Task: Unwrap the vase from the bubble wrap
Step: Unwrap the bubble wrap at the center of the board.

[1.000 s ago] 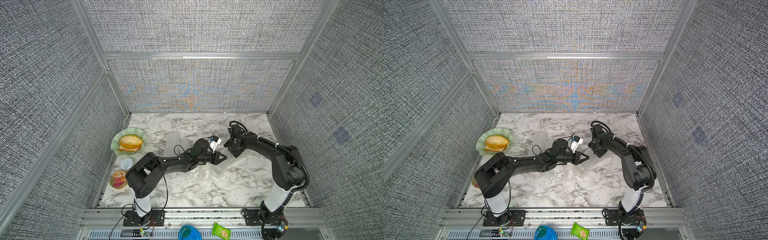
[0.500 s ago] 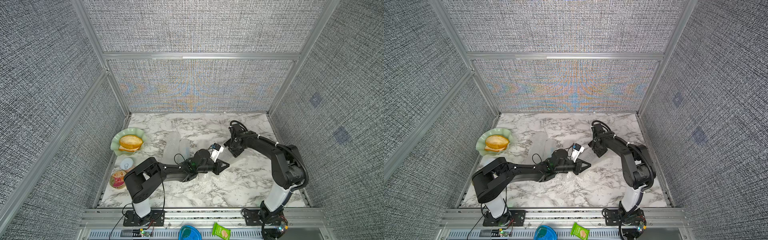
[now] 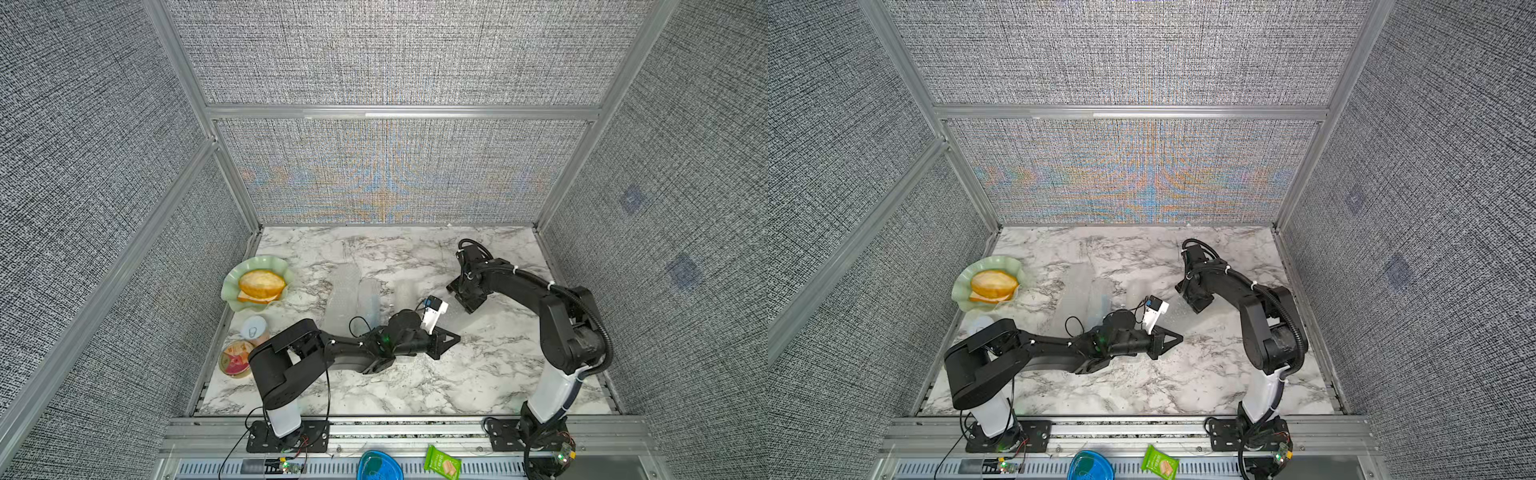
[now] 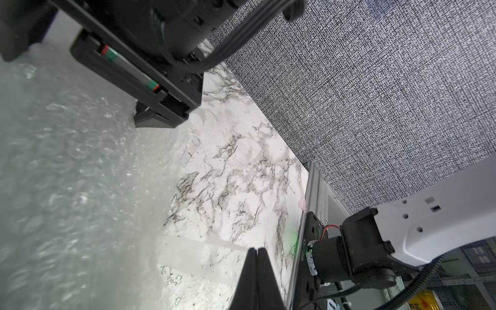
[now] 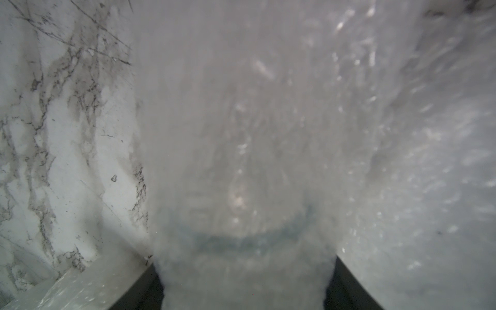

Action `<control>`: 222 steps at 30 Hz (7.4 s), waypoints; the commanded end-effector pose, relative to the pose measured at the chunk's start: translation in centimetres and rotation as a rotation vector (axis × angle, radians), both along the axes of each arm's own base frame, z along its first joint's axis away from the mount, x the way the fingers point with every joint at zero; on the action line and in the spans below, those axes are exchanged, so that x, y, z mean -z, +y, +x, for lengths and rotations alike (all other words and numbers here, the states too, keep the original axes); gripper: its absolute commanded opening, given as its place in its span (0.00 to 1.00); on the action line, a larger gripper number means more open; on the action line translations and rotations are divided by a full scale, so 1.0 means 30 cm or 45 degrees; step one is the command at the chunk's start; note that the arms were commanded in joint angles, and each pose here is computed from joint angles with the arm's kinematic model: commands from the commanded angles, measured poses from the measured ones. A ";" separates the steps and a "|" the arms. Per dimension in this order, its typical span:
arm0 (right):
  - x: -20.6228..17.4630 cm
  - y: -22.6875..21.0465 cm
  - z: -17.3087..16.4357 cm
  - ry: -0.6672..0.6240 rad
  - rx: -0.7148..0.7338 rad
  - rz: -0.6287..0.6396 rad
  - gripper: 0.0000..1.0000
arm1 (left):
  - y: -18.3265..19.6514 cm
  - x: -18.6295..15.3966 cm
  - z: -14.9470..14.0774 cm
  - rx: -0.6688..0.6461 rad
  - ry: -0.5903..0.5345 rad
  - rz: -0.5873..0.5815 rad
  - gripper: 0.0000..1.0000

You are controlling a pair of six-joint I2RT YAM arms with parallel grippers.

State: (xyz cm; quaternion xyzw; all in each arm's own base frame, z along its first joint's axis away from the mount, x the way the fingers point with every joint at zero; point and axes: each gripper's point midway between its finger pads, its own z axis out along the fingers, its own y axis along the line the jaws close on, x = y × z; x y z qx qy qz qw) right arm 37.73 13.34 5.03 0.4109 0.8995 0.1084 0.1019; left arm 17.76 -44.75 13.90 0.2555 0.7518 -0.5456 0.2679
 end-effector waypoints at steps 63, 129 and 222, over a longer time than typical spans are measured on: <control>-0.119 -0.294 -0.258 -0.238 -0.222 -0.072 0.90 | 0.023 0.255 0.476 -0.286 -0.296 1.269 0.90; -0.054 -0.388 -0.101 -0.146 -0.301 -0.332 0.00 | 0.025 0.305 0.557 -0.251 0.006 1.065 0.87; -0.034 0.189 -0.007 -0.005 -1.007 -0.611 0.85 | 0.605 -0.095 0.645 -0.614 0.157 0.544 0.84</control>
